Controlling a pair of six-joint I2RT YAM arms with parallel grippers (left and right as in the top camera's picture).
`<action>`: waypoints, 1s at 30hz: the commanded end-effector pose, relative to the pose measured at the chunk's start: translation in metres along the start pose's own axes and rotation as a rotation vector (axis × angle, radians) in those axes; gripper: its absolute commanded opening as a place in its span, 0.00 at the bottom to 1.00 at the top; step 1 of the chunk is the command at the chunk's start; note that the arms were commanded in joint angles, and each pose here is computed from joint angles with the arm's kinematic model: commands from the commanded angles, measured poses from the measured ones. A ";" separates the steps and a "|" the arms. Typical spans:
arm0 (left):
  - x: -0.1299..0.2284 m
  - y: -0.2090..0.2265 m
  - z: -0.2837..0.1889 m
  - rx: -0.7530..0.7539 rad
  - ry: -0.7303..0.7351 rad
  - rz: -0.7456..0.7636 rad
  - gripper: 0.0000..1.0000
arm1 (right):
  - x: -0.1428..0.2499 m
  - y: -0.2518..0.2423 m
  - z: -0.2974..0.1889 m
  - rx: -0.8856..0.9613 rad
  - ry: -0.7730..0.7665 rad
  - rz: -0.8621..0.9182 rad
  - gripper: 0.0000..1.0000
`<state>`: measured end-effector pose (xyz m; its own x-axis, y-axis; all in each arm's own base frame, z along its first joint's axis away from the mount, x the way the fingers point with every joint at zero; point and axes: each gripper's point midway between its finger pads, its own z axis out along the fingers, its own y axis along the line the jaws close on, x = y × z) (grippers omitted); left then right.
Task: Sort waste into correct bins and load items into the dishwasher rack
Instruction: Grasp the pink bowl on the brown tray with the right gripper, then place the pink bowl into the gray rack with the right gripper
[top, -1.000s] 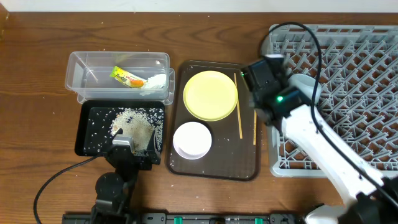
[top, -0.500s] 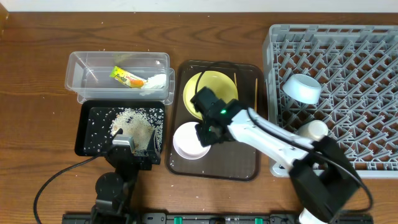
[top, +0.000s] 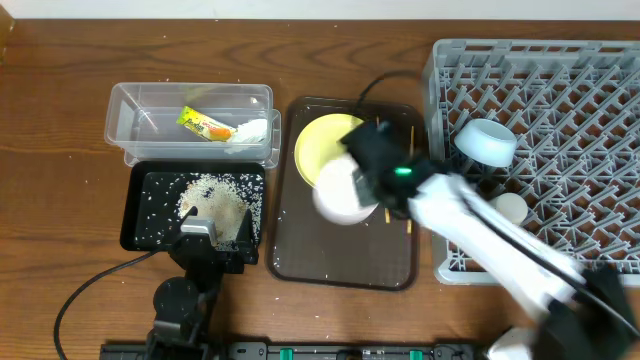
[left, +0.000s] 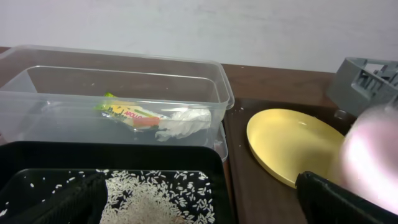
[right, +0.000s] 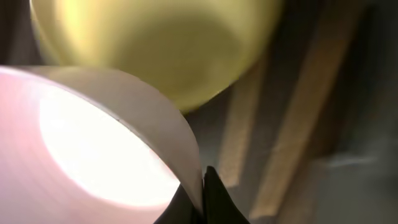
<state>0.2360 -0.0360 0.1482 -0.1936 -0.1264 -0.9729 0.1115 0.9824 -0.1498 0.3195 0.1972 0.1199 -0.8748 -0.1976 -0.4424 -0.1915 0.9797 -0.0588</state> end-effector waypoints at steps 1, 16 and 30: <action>0.013 0.003 0.002 -0.010 0.026 0.010 0.99 | -0.057 -0.110 -0.076 0.472 -0.323 0.034 0.01; 0.013 0.003 0.003 -0.010 0.026 0.010 0.99 | -0.030 -0.352 -0.135 1.257 -0.313 0.526 0.01; 0.013 0.003 0.003 -0.010 0.026 0.010 0.99 | 0.015 -0.388 -0.035 1.307 0.056 0.387 0.03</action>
<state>0.2360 -0.0359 0.1482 -0.1935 -0.1264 -0.9729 0.1111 0.9825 -0.1497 0.3599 -0.1956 0.1718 -0.7799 0.1461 -0.6087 0.6236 0.2663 -0.7350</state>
